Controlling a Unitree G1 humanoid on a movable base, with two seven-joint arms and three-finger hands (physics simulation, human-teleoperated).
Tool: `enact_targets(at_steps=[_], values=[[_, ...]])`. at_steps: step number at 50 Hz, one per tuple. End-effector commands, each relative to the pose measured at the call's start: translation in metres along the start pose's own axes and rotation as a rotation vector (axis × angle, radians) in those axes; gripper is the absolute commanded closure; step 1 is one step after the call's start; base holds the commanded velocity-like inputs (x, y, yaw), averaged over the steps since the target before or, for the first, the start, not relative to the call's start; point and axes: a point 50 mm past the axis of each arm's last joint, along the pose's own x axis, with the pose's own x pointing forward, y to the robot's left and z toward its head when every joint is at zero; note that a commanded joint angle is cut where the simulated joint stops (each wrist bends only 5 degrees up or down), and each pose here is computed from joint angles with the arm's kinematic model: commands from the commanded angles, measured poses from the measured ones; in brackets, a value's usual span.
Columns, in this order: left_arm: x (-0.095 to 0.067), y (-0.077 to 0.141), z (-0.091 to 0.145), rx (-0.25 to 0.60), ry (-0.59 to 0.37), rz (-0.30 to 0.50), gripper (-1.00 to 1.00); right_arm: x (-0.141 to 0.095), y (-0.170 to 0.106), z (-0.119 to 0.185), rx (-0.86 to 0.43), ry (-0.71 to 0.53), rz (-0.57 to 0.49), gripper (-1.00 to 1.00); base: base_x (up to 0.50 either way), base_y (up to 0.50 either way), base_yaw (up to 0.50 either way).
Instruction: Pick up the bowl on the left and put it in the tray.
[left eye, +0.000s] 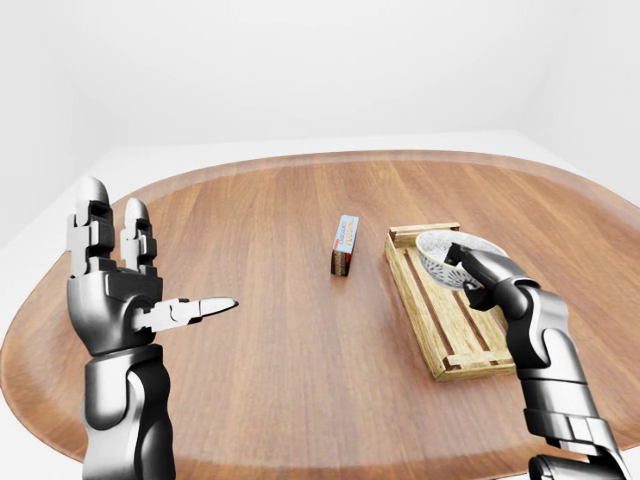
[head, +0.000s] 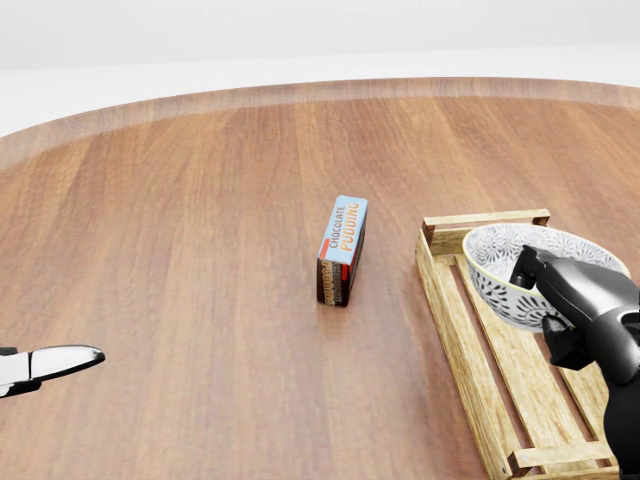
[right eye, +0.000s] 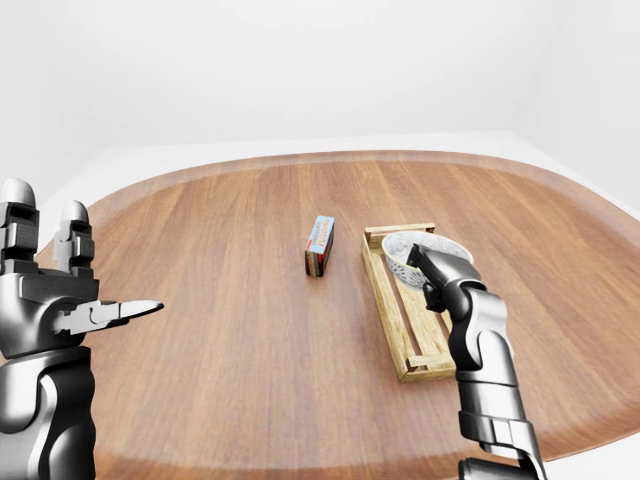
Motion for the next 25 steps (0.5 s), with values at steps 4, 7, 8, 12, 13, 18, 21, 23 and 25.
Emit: enact_targets(at_steps=[4,7,8,12,13,18,21,23,25], values=[[0.0,0.001,-0.001,-0.001,0.002,0.002,-1.0,0.003,-0.001,-0.005,-0.133,0.087,-0.044,1.0,0.0,0.0,0.0],[0.0,0.0,-0.002,-0.001,0.008,0.001,-1.0,0.005,0.001,-0.005,-0.136,0.095,-0.048,1.0,0.0,0.0,0.0],[0.0,0.0,-0.002,-0.001,0.008,0.001,-1.0,0.005,0.002,-0.005,-0.137,0.096,-0.045,1.0,0.0,0.0,0.0],[0.0,0.0,-0.001,-0.001,0.005,0.0,-1.0,0.005,0.003,-0.006,-0.166,0.113,-0.041,1.0,0.0,0.0,0.0],[0.0,0.0,-0.001,-0.001,0.005,0.0,-1.0,0.005,0.003,-0.006,-0.176,0.118,-0.04,1.0,0.0,0.0,0.0],[0.0,0.0,-0.002,-0.002,0.007,0.0,-1.0,0.006,0.006,-0.005,-0.176,0.122,-0.038,1.0,0.0,0.0,0.0],[0.001,0.0,-0.003,0.0,0.011,0.0,-1.0,0.007,0.006,-0.005,-0.177,0.123,-0.043,1.0,0.0,0.0,0.0],[0.0,0.0,-0.004,0.0,0.015,0.0,-1.0,0.008,0.008,-0.005,-0.164,0.117,-0.046,1.0,0.0,0.0,0.0],[0.0,0.0,-0.003,0.0,0.012,-0.001,-1.0,0.01,0.011,-0.006,-0.15,0.114,-0.044,1.0,0.0,0.0,0.0]])
